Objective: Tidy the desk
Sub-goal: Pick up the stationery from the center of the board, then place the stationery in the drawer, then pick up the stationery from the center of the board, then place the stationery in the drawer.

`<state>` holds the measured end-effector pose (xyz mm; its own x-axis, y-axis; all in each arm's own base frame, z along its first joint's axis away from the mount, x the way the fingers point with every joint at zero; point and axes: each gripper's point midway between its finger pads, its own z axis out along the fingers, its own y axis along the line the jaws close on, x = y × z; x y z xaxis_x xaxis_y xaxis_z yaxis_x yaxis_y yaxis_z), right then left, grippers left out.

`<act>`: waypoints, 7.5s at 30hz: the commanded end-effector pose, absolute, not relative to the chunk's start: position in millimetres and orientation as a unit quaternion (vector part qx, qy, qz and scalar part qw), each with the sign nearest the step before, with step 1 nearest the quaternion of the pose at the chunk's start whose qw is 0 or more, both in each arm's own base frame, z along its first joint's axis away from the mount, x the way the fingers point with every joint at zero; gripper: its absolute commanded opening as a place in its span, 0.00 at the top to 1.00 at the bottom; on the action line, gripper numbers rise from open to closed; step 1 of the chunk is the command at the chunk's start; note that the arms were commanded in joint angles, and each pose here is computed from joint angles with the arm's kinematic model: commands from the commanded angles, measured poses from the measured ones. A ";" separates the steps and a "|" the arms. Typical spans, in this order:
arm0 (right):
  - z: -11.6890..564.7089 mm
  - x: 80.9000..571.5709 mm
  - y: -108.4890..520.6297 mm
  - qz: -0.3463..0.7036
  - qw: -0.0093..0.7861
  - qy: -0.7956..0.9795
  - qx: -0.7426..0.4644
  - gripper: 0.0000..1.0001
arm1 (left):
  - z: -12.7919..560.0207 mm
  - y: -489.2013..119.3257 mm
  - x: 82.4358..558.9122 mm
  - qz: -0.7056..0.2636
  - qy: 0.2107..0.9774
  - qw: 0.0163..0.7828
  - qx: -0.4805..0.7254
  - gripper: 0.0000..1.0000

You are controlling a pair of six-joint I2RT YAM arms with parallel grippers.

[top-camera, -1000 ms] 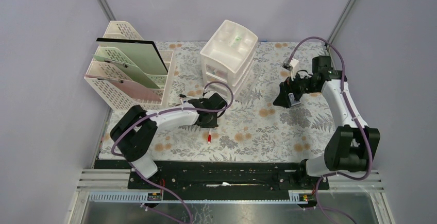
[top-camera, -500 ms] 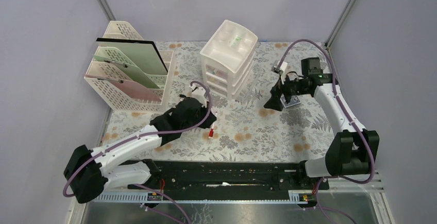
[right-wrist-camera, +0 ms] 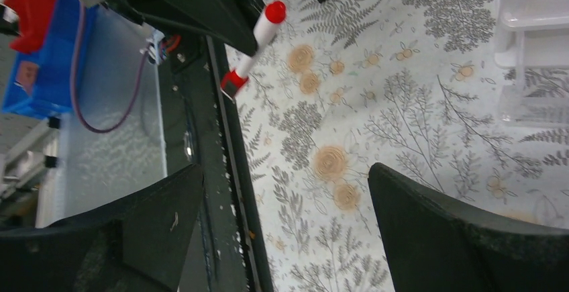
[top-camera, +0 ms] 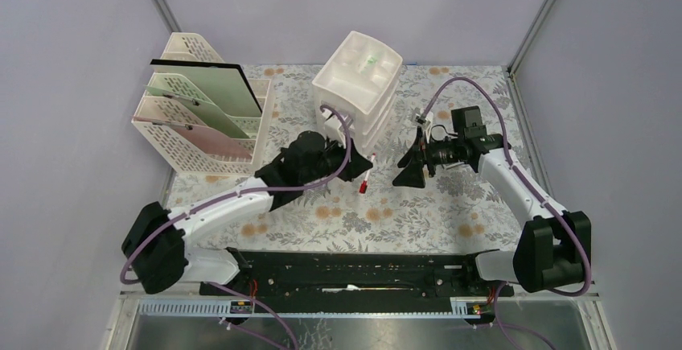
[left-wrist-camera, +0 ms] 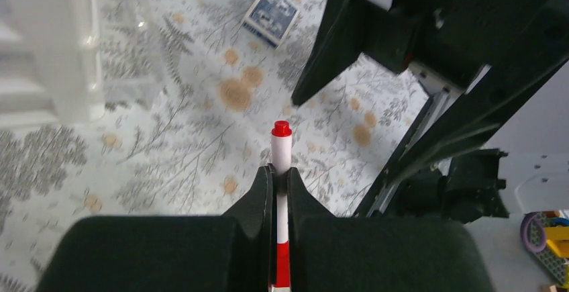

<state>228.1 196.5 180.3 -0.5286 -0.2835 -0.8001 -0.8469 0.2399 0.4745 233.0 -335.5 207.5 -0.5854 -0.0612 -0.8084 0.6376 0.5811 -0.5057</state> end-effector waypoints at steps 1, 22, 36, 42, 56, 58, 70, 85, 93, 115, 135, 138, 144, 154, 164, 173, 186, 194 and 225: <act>212.4 232.9 214.8 0.537 0.298 0.711 -0.343 0.00 | 266.1 -370.9 245.2 -0.489 0.723 0.449 0.191 1.00; 240.9 264.2 231.4 0.603 0.287 0.711 -0.220 0.34 | 298.2 -389.8 276.9 -0.536 0.708 0.454 0.076 1.00; 236.1 260.8 241.4 0.619 0.266 0.710 -0.207 0.78 | 310.0 -388.2 272.9 -0.561 0.693 0.450 0.054 1.00; 234.6 261.4 241.2 0.617 0.267 0.709 -0.212 1.00 | 310.8 -373.7 278.6 -0.527 0.709 0.466 0.038 0.72; 197.9 318.5 185.2 0.517 0.320 0.781 -0.143 1.00 | 310.0 -264.2 296.9 -0.380 0.745 0.548 0.007 0.01; 189.5 329.9 180.6 0.492 0.325 0.797 -0.132 1.00 | 296.5 -243.5 298.3 -0.358 0.755 0.548 -0.020 0.01; 149.4 403.3 182.7 0.445 0.282 0.850 -0.017 0.92 | 227.9 -188.8 290.4 -0.318 0.799 0.495 -0.124 0.01; 112.7 441.3 202.5 0.439 0.230 0.868 0.032 0.48 | 190.0 -170.9 284.1 -0.274 0.823 0.469 -0.163 0.01; 150.6 422.9 211.6 0.481 0.255 0.837 -0.058 0.41 | 186.8 -176.1 283.5 -0.276 0.829 0.468 -0.135 0.01; 171.6 358.6 180.9 0.463 0.314 0.801 -0.211 0.37 | 92.9 -130.9 307.4 -0.013 0.913 0.368 -0.178 0.59; 168.8 357.3 180.4 0.469 0.313 0.800 -0.206 0.37 | 59.9 -114.2 340.0 0.026 0.920 0.353 -0.167 0.70; 168.8 357.1 180.4 0.469 0.313 0.800 -0.206 0.37 | 55.9 -115.8 343.2 0.023 0.922 0.349 -0.164 0.70; 168.7 355.5 179.7 0.468 0.317 0.799 -0.207 0.37 | 50.0 -115.2 347.3 0.021 0.924 0.344 -0.163 0.71; 169.8 354.1 178.4 0.467 0.321 0.797 -0.208 0.37 | 35.0 -114.2 345.1 0.009 0.930 0.327 -0.167 0.77; 172.6 352.4 179.2 0.475 0.318 0.797 -0.198 0.37 | 25.9 -113.0 341.4 0.001 0.933 0.317 -0.171 0.74; 173.3 350.9 179.2 0.475 0.319 0.796 -0.200 0.37 | 18.4 -118.1 340.0 -0.015 0.938 0.303 -0.169 0.74; 178.8 348.6 180.0 0.480 0.322 0.790 -0.205 0.37 | 53.2 -131.4 345.3 -0.061 0.932 0.321 -0.160 1.00; 191.1 338.7 183.8 0.497 0.327 0.771 -0.228 0.37 | 95.0 -160.0 329.3 -0.168 0.918 0.338 -0.120 1.00; 248.0 270.6 225.2 0.632 0.280 0.673 -0.263 0.27 | 265.5 -326.6 260.6 -0.565 0.687 0.449 0.090 1.00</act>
<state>274.3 219.3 222.9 -0.7216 -0.0291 -0.6917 -0.6908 0.0956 0.7166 241.8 -312.8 218.0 -0.6694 -0.2440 -0.7017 0.5985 0.3825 -0.7039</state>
